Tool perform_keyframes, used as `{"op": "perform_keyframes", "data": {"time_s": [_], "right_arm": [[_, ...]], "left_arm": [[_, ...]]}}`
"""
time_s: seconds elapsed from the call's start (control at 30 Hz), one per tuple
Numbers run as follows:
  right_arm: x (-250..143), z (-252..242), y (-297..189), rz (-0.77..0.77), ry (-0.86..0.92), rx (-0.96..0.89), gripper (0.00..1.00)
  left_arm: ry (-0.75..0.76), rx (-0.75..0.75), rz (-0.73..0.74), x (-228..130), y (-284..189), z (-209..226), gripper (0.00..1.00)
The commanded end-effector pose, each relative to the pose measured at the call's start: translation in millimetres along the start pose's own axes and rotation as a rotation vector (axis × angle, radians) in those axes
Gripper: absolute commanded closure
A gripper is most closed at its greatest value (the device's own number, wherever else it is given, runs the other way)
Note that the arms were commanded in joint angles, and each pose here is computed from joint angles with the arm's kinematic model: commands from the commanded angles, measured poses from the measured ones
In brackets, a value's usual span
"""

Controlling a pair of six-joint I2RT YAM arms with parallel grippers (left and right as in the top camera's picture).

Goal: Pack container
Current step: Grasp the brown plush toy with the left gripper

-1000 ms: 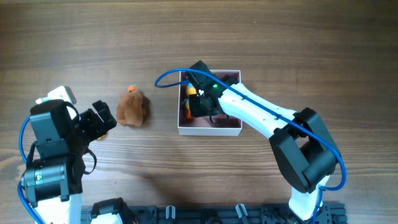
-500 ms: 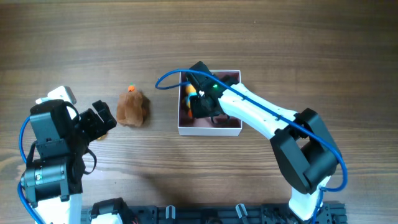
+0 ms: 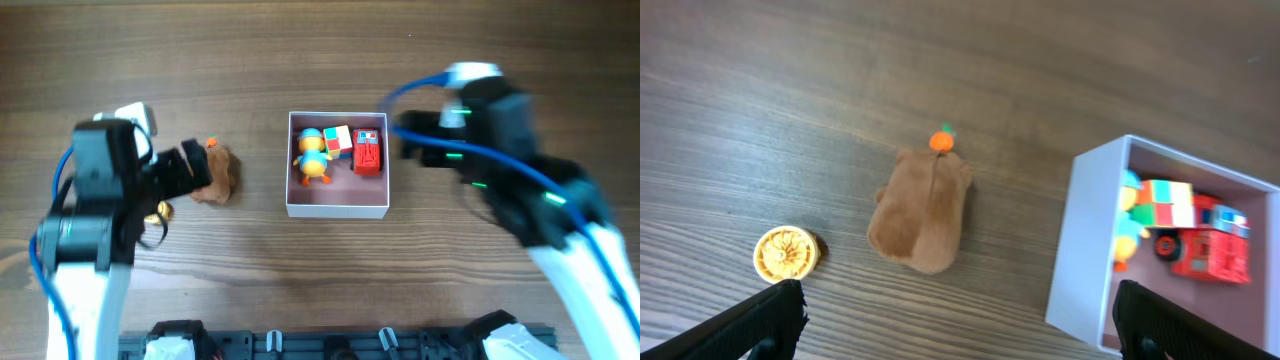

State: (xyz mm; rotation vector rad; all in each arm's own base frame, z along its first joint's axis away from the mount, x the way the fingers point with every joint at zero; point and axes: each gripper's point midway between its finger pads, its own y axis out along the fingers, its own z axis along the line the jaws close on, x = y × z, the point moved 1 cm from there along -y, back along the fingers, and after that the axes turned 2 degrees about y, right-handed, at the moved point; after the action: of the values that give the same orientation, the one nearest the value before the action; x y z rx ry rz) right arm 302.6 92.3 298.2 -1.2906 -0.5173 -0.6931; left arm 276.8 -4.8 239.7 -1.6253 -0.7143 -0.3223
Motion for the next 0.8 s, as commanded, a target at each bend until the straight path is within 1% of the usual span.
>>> {"op": "perform_keyframes", "data": {"time_s": [0.0,0.1,0.17,0.3,0.4,0.53,0.67,0.73,0.77], "right_arm": [[11.9,-56.2,-22.7,-0.054,0.081,-0.144,0.0],[5.0,-87.4,-23.3,-0.007,0.099,-0.224,0.0],[0.6,-96.1,-18.4,0.029,0.093,-0.244,0.0],[-9.8,-101.8,5.6,0.128,0.104,-0.259,0.0],[-16.9,-104.6,19.9,0.187,0.103,-0.275,0.0],[-22.8,-102.8,34.1,0.238,0.105,-0.262,0.0],[-24.7,-103.7,38.1,0.252,0.104,-0.266,0.0],[-24.5,-103.6,38.2,0.252,0.104,-0.266,0.0],[-24.6,-103.6,38.2,0.252,0.104,-0.266,0.0]], "left_arm": [[0.04,0.028,0.163,-10.2,45.5,1.4,0.0],[0.033,0.063,0.305,-25.7,88.8,7.5,0.0],[0.031,0.079,0.365,-33.5,112.0,10.7,0.0],[0.082,0.112,0.464,-50.2,156.1,20.6,0.0],[0.088,0.152,0.522,-63.0,173.1,29.5,0.0],[0.106,0.157,0.582,-77.2,190.3,33.9,0.0],[0.102,0.156,0.608,-83.6,194.7,34.6,0.01],[0.102,0.156,0.61,-83.8,194.0,34.5,0.14],[0.102,0.156,0.613,-84.4,193.6,34.7,0.24]]}}
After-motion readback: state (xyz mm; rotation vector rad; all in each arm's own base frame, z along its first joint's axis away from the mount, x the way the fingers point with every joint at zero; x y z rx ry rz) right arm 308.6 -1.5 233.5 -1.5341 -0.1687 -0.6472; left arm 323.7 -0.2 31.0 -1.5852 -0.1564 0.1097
